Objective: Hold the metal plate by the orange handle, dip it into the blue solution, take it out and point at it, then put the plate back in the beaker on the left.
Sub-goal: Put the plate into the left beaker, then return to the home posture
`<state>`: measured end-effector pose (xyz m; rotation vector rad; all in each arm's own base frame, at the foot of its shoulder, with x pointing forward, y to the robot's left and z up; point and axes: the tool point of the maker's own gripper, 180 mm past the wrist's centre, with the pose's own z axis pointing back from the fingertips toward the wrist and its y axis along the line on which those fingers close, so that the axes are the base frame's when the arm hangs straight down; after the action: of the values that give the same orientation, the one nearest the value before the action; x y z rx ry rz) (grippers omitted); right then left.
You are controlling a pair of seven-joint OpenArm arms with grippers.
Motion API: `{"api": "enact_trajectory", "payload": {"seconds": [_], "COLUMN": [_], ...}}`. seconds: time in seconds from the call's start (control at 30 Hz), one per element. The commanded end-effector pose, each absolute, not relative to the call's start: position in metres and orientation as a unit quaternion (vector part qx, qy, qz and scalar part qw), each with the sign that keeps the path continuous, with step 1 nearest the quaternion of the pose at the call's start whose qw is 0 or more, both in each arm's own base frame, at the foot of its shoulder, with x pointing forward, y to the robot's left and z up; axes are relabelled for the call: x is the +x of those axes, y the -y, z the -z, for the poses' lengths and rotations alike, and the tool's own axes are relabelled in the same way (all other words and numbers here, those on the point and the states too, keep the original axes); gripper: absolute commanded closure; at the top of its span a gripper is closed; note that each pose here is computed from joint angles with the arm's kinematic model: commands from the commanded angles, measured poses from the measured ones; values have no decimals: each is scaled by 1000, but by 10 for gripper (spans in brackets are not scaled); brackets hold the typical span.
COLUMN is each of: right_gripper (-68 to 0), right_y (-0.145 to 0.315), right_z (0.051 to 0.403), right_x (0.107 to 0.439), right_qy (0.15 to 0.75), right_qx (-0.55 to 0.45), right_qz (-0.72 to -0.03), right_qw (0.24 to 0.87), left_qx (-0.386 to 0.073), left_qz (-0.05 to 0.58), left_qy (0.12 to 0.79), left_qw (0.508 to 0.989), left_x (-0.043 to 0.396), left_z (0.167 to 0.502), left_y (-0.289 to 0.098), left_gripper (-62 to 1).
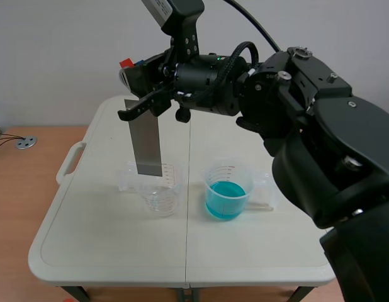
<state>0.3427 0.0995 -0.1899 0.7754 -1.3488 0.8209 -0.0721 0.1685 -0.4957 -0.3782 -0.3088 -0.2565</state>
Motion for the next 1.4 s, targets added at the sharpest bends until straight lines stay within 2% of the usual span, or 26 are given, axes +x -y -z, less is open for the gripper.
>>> {"api": "enact_trajectory", "payload": {"seconds": [0.0,0.6,1.07,1.37], "right_gripper": [-13,-13,-13,-13], "right_y": [-99,-96,-82,-82], "right_z": [177,208,243,244], "right_x": [348,334,342,342], "right_qy": [604,576,567,573], "right_qx": [340,348,345,350], "right_qz": [-357,-341,-308,-305], "right_qw": [626,656,682,675], "left_qx": [-190,-190,-191,-190], "left_qz": [125,125,125,125], "left_qy": [154,154,157,157], "left_qw": [961,961,961,961], "left_x": [-73,-73,-71,-71], "left_z": [493,493,493,493], "left_y": [-168,-168,-168,-168], "left_gripper": [-27,-27,-27,-27]}}
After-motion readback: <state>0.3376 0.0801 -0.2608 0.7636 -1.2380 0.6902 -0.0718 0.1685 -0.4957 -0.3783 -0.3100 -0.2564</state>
